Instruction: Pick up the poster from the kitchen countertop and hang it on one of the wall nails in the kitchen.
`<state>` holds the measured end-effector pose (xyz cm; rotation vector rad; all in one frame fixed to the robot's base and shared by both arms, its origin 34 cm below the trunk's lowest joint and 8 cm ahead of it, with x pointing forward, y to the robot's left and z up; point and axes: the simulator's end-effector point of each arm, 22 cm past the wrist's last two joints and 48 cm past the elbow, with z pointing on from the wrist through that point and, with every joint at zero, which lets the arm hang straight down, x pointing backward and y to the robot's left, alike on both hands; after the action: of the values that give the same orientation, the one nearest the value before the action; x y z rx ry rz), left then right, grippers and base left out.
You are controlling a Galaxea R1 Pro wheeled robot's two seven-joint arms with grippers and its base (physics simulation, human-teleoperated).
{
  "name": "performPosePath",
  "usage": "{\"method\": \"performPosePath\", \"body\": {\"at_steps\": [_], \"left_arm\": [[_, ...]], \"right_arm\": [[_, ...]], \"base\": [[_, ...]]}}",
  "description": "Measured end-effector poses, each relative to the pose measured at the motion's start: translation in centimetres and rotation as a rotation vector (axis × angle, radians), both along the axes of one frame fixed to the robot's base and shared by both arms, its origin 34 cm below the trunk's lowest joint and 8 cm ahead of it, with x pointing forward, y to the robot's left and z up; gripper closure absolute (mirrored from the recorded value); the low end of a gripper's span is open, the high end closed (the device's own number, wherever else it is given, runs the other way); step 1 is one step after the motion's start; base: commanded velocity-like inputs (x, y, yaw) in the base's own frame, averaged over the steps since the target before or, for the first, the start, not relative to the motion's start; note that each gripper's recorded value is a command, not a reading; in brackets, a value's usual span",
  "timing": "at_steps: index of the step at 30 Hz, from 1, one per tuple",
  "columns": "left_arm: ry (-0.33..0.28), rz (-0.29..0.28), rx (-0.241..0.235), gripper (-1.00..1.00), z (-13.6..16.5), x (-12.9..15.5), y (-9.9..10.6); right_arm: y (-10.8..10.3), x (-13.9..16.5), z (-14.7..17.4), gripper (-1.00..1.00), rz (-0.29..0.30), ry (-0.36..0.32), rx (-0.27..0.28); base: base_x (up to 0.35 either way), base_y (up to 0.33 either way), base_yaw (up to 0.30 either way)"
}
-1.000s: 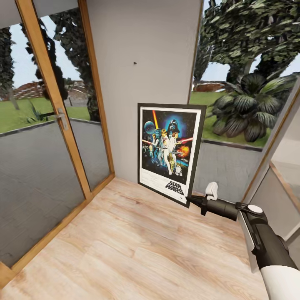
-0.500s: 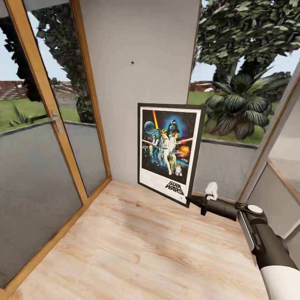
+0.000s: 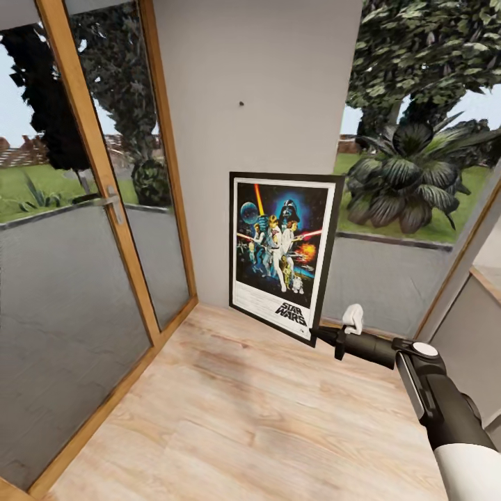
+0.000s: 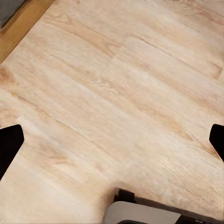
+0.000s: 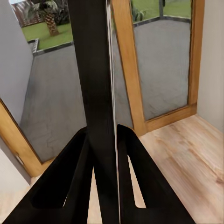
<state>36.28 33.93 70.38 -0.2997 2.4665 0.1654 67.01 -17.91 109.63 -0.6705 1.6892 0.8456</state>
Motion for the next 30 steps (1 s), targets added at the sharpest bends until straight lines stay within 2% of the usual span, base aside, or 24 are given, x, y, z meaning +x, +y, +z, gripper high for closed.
{"method": "performPosePath", "body": {"at_steps": [25,30], "left_arm": [[0.001,0.0,0.0,-1.0,-0.01,-0.02,0.0],[0.0,0.0,0.0,-1.0,0.0,0.0,0.0]], "right_arm": [[-0.02,0.0,0.02,1.0,-0.001,0.0,0.0],[-0.01,-0.02,0.02,1.0,0.0,0.0,0.0]], "base": [[0.136,0.343,0.0],[0.159,0.343,-0.093]]}}
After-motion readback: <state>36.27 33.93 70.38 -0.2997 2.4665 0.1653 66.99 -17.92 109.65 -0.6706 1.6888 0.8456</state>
